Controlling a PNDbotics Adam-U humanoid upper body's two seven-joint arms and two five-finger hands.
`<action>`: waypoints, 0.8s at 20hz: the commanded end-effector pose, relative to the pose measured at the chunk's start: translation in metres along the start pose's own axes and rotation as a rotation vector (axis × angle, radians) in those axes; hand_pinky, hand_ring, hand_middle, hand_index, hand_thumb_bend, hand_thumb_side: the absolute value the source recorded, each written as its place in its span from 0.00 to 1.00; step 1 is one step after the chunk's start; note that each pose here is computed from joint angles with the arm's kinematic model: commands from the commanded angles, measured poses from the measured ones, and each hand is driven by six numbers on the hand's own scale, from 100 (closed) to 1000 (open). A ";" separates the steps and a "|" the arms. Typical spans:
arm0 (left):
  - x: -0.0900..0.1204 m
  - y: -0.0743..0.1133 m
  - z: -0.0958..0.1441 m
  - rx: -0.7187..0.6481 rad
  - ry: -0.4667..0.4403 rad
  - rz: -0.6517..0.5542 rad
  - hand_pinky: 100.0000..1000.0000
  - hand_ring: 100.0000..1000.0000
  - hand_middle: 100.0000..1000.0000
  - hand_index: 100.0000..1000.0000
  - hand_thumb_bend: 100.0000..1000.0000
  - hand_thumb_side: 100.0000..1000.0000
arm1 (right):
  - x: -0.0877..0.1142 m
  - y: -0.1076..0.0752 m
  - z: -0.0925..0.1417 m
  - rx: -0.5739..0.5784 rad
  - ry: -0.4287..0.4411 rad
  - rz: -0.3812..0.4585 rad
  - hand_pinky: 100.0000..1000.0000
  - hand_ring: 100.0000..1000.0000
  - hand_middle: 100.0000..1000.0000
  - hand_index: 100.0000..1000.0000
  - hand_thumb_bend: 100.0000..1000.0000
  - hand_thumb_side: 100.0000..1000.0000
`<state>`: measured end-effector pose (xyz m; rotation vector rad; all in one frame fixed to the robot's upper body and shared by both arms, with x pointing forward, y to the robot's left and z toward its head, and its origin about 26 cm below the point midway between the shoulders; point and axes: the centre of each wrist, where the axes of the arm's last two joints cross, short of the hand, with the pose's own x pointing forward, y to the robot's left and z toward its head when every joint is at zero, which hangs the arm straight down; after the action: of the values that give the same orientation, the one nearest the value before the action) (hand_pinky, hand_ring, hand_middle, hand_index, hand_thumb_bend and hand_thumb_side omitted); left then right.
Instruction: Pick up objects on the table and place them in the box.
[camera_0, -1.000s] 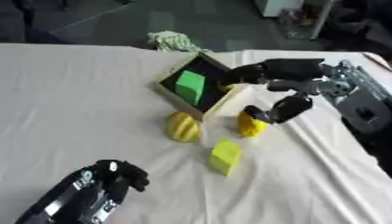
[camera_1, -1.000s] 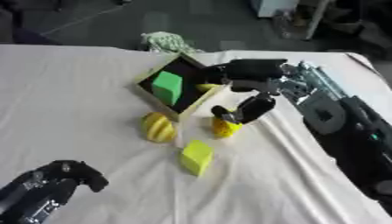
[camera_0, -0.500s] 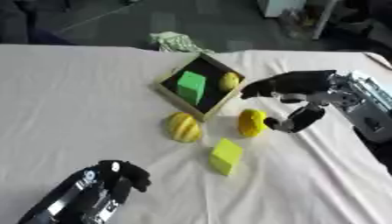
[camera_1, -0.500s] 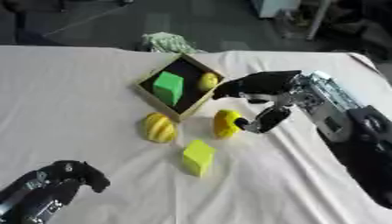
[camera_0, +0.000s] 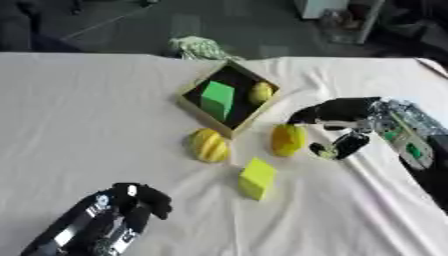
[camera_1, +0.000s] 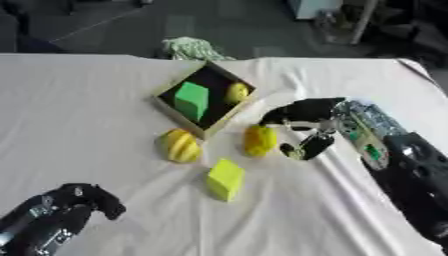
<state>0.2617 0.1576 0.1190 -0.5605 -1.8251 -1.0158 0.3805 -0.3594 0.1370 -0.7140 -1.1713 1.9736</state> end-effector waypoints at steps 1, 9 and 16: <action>0.006 0.003 0.001 0.001 -0.016 -0.026 0.69 0.66 0.49 0.71 0.00 0.68 | -0.009 -0.001 0.001 -0.029 0.037 -0.007 0.82 0.86 0.88 0.97 0.00 0.17; 0.006 0.003 0.001 0.002 -0.014 -0.024 0.69 0.66 0.49 0.71 0.00 0.68 | -0.012 0.015 -0.013 -0.161 0.081 -0.094 0.77 0.78 0.73 0.84 0.00 0.13; 0.006 0.002 0.001 0.003 -0.012 -0.021 0.69 0.66 0.49 0.71 0.00 0.69 | -0.011 0.024 -0.021 -0.376 0.163 -0.205 0.72 0.73 0.58 0.59 0.00 0.08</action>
<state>0.2614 0.1578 0.1184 -0.5593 -1.8231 -1.0152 0.3926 -0.3603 0.0965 -0.8387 -1.4355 1.5609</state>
